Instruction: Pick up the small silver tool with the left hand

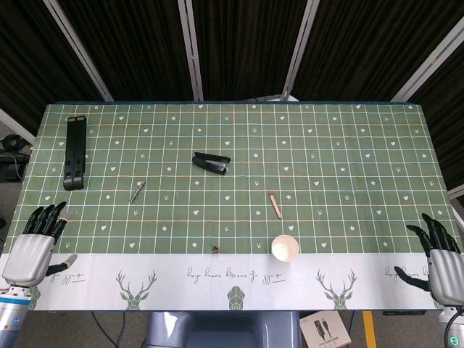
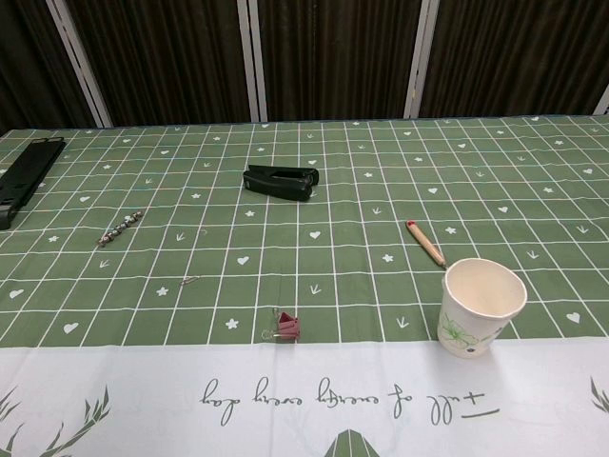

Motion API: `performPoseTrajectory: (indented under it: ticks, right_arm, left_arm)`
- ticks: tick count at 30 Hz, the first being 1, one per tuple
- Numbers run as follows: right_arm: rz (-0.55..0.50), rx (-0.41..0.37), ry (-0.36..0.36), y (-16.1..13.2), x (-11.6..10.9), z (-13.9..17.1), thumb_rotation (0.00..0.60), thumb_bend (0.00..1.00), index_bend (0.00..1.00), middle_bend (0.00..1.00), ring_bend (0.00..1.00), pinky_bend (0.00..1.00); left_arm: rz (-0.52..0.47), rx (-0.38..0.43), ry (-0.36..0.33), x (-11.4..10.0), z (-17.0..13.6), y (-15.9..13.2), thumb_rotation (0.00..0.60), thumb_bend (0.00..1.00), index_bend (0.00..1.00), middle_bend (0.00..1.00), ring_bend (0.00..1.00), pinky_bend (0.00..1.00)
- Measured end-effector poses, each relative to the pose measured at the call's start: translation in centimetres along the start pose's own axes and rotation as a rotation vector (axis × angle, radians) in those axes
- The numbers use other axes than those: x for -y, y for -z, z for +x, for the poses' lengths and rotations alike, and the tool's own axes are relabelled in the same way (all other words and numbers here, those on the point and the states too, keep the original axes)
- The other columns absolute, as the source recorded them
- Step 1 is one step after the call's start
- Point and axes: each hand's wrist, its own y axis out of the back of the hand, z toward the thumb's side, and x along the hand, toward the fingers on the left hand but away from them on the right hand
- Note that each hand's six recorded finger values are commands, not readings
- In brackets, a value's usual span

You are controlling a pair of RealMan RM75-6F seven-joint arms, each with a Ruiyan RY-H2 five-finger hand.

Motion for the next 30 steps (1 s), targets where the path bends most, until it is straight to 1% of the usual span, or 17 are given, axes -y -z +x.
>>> performPoseTrajectory:
  ticks: [9, 30]
  right_arm:
    - [-0.002, 0.002, -0.003, 0.05, 0.02, 0.03, 0.6, 0.09, 0.2, 0.01, 0.0, 0.16]
    - [-0.004, 0.004, -0.002, 0.11, -0.06, 0.07, 0.6, 0.09, 0.2, 0.01, 0.0, 0.16]
  left_arm:
    - [-0.003, -0.003, 0.004, -0.01, -0.02, 0.01, 0.6, 0.13, 0.13, 0.0, 0.0, 0.0]
    - [0.005, -0.012, 0.036, 0.34, 0.01, 0.04, 0.6, 0.14, 0.14, 0.0, 0.0, 0.0]
